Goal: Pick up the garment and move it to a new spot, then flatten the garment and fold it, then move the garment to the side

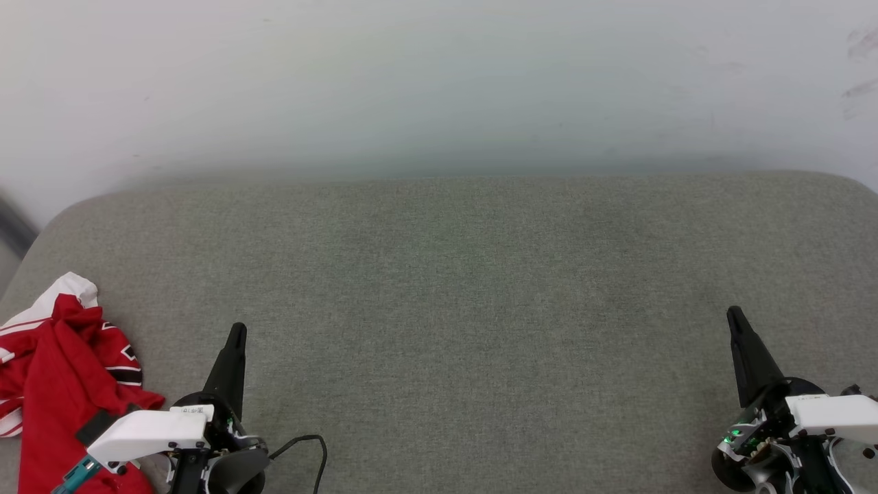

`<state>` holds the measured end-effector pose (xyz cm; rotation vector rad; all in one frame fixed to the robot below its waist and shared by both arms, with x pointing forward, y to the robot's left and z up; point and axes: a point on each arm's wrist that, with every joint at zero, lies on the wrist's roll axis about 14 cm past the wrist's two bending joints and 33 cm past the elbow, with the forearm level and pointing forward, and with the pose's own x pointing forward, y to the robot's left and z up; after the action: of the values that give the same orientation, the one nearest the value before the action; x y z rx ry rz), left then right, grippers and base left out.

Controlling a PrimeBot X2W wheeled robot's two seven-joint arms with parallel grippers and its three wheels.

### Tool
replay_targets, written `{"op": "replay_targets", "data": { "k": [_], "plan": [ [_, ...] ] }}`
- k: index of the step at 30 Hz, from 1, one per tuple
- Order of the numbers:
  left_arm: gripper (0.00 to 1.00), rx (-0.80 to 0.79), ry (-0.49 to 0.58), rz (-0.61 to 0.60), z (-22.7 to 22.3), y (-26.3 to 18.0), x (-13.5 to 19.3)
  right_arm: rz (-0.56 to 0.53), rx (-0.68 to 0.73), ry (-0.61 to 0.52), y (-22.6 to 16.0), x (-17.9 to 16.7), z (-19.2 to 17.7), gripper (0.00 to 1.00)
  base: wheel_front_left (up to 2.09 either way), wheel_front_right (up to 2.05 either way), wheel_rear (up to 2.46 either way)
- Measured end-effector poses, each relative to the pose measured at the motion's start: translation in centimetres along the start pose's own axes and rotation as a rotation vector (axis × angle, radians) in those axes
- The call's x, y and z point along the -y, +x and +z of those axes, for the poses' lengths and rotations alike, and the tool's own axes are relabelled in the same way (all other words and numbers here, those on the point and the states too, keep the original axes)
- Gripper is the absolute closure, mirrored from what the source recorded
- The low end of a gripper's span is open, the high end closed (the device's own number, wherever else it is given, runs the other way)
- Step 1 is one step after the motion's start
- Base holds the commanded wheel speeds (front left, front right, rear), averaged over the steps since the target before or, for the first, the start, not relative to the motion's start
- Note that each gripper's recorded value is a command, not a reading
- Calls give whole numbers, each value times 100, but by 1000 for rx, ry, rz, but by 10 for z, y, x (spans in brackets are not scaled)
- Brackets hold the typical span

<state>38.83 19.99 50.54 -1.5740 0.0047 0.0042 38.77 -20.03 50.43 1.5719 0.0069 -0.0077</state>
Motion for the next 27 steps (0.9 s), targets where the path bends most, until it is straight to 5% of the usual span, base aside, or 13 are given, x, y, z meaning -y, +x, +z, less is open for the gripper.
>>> {"op": "replay_targets", "data": {
  "k": [27],
  "plan": [
    [100, 0, 0, 0, 0, 0, 0, 0, 0, 0, 0, 0, 0, 100, 0, 0, 0]
  ]
}}
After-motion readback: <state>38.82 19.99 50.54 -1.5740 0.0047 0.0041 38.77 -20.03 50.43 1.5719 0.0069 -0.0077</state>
